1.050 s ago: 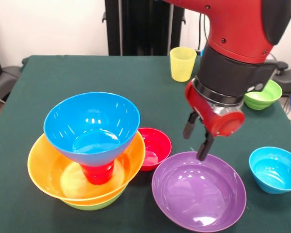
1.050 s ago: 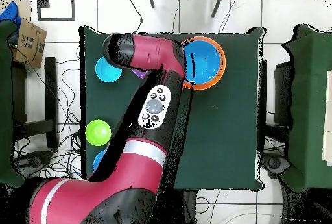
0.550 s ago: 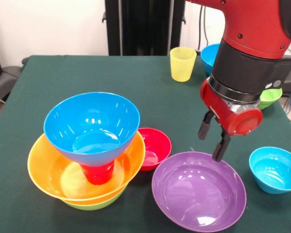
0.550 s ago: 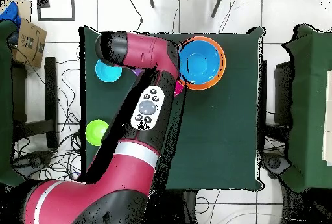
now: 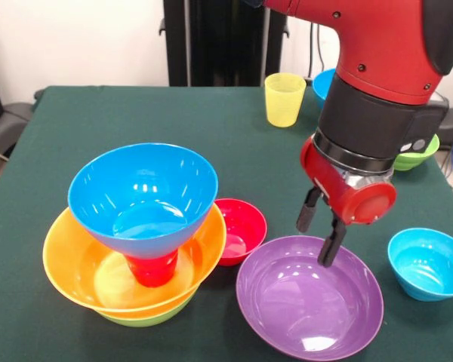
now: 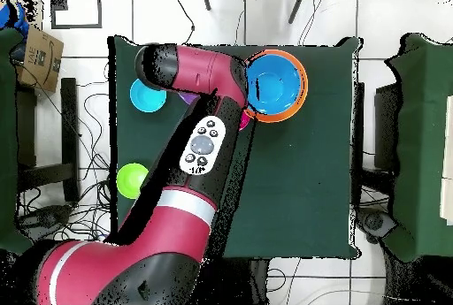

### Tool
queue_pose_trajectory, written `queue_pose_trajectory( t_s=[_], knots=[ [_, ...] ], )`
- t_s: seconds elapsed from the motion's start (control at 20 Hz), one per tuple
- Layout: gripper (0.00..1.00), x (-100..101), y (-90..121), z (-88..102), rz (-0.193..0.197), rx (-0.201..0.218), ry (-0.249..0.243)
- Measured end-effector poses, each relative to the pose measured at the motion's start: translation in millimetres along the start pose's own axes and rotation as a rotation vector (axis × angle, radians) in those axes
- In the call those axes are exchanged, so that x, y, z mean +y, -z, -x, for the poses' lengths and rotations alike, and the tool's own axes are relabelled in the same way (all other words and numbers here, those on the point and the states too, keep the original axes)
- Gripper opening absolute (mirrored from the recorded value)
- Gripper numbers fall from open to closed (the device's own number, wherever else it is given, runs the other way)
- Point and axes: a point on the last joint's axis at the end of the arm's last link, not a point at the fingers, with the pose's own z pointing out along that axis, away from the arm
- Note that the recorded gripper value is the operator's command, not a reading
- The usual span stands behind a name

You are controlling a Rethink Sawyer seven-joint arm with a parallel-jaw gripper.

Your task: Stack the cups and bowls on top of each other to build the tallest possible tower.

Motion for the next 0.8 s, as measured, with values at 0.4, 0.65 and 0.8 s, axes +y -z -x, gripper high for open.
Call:
queue_pose_trajectory(
  t_s=[0.4,0.65,0.8],
  knots=[
    [1.00,8,-4,8.5,0.096,-0.049,-0.014],
    [1.00,3,-7,18.5,0.139,-0.082,-0.031],
    [1.00,-6,-5,26.7,0.144,-0.089,-0.051]
  ],
)
